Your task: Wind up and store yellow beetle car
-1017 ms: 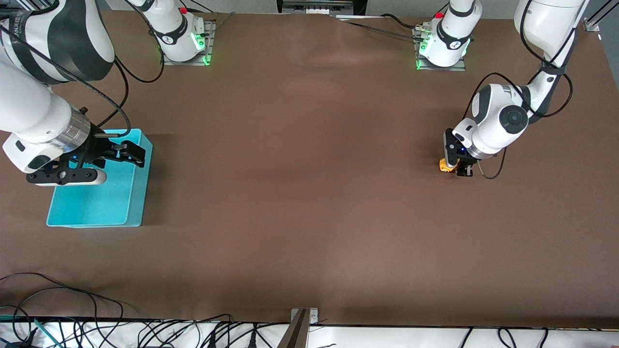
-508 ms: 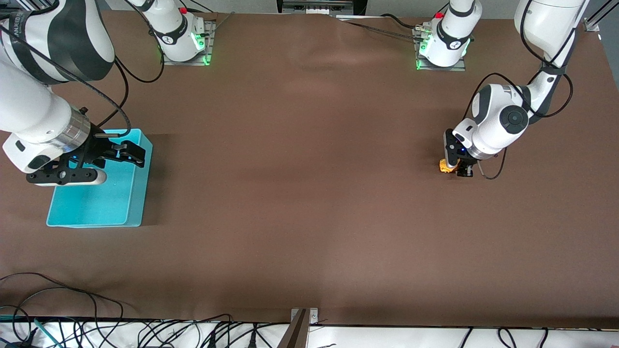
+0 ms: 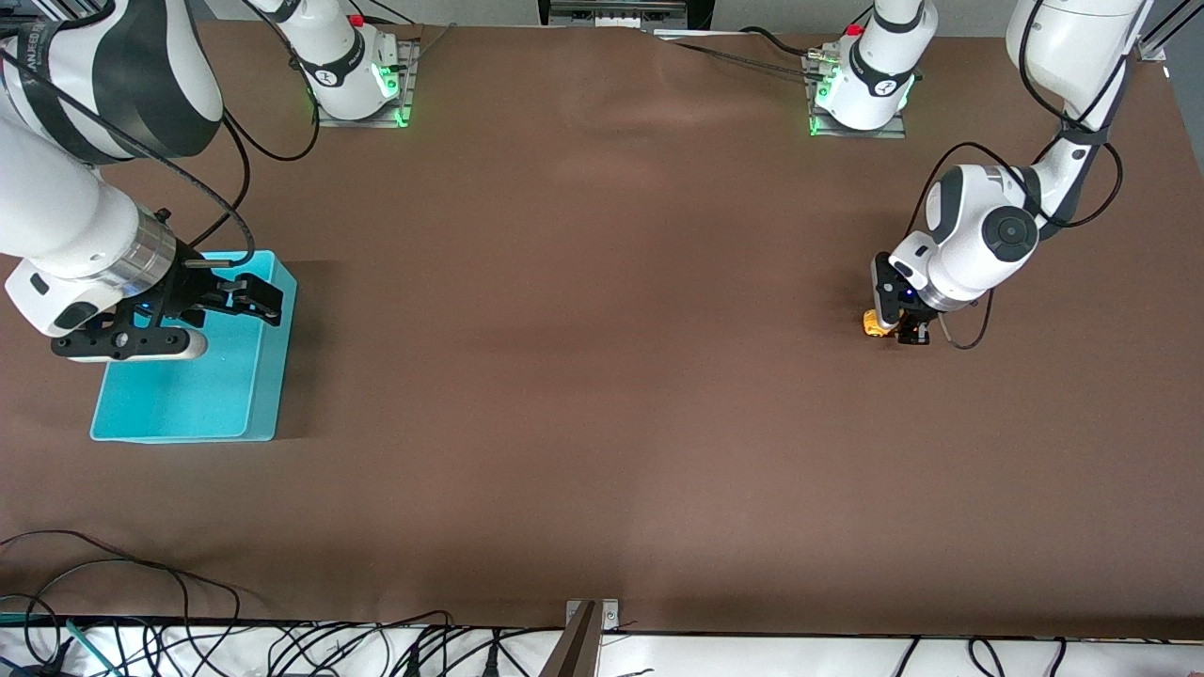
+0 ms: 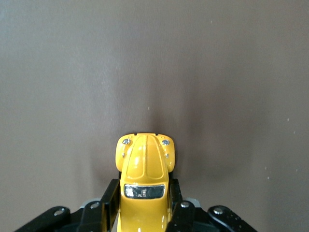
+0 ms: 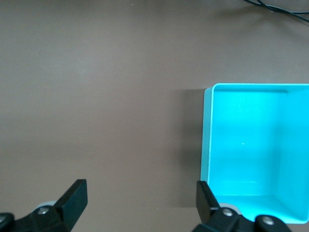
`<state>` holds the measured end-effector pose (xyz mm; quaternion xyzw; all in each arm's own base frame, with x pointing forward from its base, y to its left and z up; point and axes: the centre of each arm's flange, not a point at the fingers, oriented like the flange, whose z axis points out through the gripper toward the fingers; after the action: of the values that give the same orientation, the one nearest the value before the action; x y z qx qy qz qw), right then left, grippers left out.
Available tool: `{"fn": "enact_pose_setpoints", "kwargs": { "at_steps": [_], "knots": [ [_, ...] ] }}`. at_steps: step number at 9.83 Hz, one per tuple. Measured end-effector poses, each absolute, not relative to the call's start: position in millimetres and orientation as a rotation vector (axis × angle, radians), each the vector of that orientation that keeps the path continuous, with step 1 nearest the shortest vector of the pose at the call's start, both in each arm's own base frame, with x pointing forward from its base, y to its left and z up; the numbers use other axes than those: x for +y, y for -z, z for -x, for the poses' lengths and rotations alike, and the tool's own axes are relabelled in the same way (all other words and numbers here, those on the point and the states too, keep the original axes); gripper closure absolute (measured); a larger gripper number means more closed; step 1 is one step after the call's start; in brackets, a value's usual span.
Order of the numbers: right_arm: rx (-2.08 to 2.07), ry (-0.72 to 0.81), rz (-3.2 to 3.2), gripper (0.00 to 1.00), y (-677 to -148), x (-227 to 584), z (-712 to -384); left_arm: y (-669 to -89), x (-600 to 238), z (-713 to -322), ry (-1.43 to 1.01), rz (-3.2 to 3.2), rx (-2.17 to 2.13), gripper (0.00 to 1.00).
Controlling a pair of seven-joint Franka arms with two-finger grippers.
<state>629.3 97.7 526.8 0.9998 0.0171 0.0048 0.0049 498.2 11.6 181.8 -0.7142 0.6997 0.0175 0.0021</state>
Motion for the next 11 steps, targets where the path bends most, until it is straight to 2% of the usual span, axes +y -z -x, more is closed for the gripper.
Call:
{"fn": "enact_pose_setpoints", "kwargs": {
  "at_steps": [11],
  "knots": [
    [0.052, 0.009, -3.129, 0.0, -525, 97, -628, -181, 163, -495, -0.099, 2.164, 2.207, 0.55]
  ]
}}
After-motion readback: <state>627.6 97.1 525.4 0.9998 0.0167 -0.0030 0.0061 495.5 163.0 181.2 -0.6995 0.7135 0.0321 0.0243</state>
